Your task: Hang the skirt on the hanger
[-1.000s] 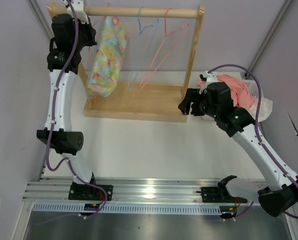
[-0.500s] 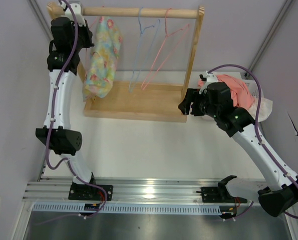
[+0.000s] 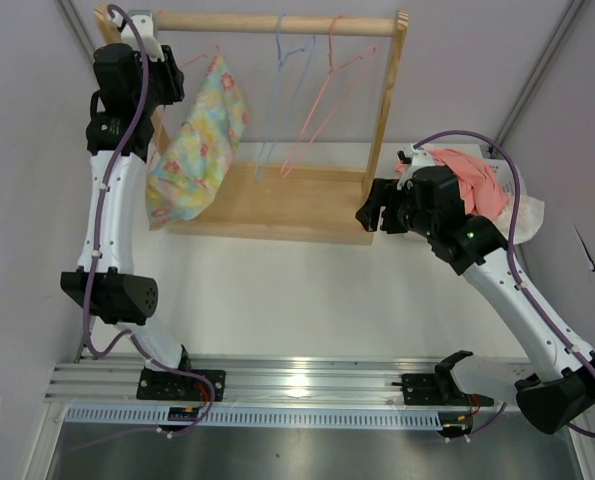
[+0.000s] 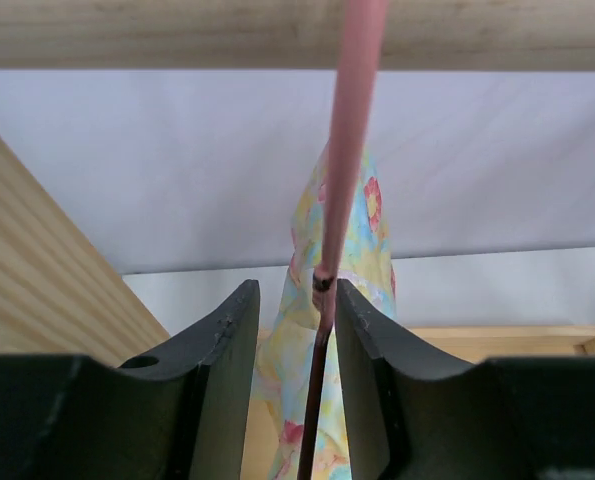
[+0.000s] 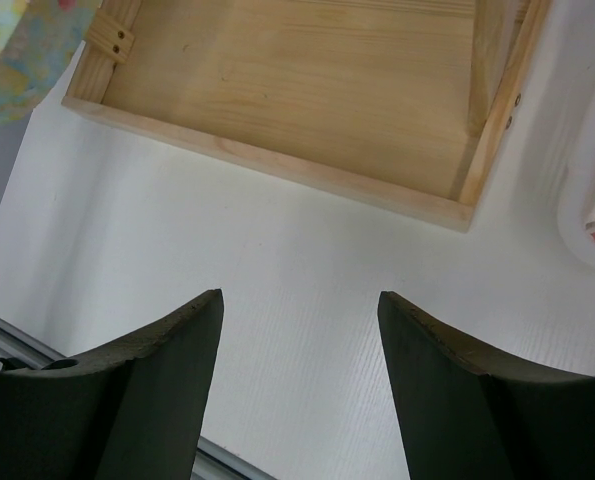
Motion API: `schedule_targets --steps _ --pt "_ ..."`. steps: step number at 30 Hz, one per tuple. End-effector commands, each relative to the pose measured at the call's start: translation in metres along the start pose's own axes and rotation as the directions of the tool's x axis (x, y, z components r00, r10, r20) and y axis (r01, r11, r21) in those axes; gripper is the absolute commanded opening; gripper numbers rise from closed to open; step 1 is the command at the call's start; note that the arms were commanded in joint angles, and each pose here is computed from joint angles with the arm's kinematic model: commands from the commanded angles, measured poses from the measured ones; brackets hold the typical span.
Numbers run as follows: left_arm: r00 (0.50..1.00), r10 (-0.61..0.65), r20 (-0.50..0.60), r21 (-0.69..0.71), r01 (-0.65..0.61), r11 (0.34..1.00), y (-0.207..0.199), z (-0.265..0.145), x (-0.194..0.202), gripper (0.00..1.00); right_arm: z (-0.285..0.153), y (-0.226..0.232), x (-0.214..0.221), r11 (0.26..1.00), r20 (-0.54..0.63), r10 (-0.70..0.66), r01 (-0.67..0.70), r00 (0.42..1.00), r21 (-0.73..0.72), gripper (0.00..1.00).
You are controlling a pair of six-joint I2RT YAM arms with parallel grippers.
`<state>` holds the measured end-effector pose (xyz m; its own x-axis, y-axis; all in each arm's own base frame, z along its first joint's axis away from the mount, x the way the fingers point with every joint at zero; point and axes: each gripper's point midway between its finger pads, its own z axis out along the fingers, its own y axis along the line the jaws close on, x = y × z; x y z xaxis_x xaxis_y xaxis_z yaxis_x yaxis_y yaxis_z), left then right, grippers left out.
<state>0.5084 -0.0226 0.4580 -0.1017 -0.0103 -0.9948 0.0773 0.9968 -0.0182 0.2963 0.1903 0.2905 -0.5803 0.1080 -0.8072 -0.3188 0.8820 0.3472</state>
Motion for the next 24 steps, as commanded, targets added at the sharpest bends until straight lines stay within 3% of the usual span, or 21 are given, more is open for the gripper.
schedule_targets --steps 1,9,19,24 --pt "0.995 -0.017 0.096 -0.013 0.019 1.000 0.003 -0.031 -0.036 0.43 -0.007 0.007 -0.009 0.999 0.041 -0.001 0.003 0.999 -0.032 0.70" --pt "0.990 -0.024 0.137 -0.038 0.029 0.999 0.004 -0.070 -0.055 0.47 -0.006 0.006 -0.005 1.000 0.037 0.003 -0.002 0.999 -0.030 0.70" --pt "0.982 -0.080 0.171 -0.113 0.100 0.989 0.013 -0.133 -0.045 0.51 -0.013 0.002 -0.004 1.000 0.045 0.003 -0.003 0.999 -0.014 0.71" --pt "0.963 -0.150 0.223 0.010 0.152 0.988 -0.010 -0.171 -0.050 0.54 -0.017 0.002 -0.008 1.000 0.057 0.013 -0.012 0.998 -0.018 0.71"
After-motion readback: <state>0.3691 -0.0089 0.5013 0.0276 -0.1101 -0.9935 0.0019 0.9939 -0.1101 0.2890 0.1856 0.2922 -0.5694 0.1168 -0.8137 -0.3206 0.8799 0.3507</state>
